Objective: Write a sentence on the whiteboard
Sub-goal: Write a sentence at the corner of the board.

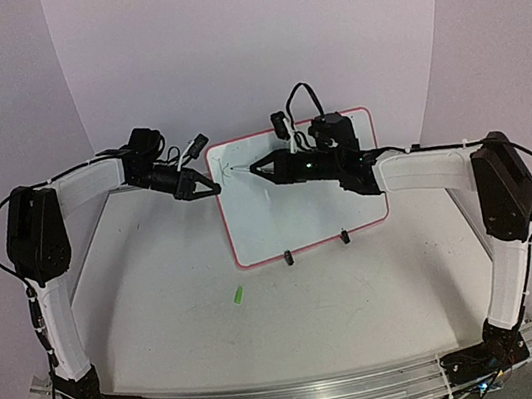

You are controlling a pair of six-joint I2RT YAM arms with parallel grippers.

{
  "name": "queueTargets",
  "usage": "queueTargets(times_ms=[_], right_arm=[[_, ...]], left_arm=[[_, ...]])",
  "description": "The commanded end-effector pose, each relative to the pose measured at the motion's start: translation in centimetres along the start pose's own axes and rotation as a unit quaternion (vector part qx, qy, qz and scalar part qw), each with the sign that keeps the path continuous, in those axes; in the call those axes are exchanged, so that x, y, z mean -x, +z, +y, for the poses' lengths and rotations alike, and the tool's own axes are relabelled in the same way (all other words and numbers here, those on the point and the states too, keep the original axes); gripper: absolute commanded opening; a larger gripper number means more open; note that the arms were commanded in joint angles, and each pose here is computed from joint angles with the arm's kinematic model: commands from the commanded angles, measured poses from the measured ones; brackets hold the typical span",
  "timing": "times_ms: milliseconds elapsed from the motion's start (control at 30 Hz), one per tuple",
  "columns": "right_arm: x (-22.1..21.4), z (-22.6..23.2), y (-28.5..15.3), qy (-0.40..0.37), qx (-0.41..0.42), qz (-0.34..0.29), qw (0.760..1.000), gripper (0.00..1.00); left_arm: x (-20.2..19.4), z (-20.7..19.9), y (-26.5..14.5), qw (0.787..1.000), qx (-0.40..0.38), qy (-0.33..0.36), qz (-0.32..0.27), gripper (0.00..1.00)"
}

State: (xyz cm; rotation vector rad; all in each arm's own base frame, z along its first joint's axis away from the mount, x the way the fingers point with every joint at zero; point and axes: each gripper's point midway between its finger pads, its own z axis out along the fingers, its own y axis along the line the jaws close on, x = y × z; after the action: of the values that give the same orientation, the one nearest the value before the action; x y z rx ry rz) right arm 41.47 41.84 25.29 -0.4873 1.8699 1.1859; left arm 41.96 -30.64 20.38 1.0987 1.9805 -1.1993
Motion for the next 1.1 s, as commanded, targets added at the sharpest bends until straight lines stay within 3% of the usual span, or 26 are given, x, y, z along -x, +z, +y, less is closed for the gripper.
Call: queueTargets(times_ms=[0, 1067], right_arm=[[2.1, 0.1, -0.1, -0.005, -0.005, -0.030, 1.000, 0.00], [2.7, -2.8, -1.3, 0.008, -0.071, -0.049, 0.996, 0.00]], left_arm=[[1.1, -0.7, -1.0, 0.999, 0.022, 0.037, -0.004, 0.00], [1.0, -0.7, -1.0, 0.999, 0.024, 0.038, -0.003, 0.00]])
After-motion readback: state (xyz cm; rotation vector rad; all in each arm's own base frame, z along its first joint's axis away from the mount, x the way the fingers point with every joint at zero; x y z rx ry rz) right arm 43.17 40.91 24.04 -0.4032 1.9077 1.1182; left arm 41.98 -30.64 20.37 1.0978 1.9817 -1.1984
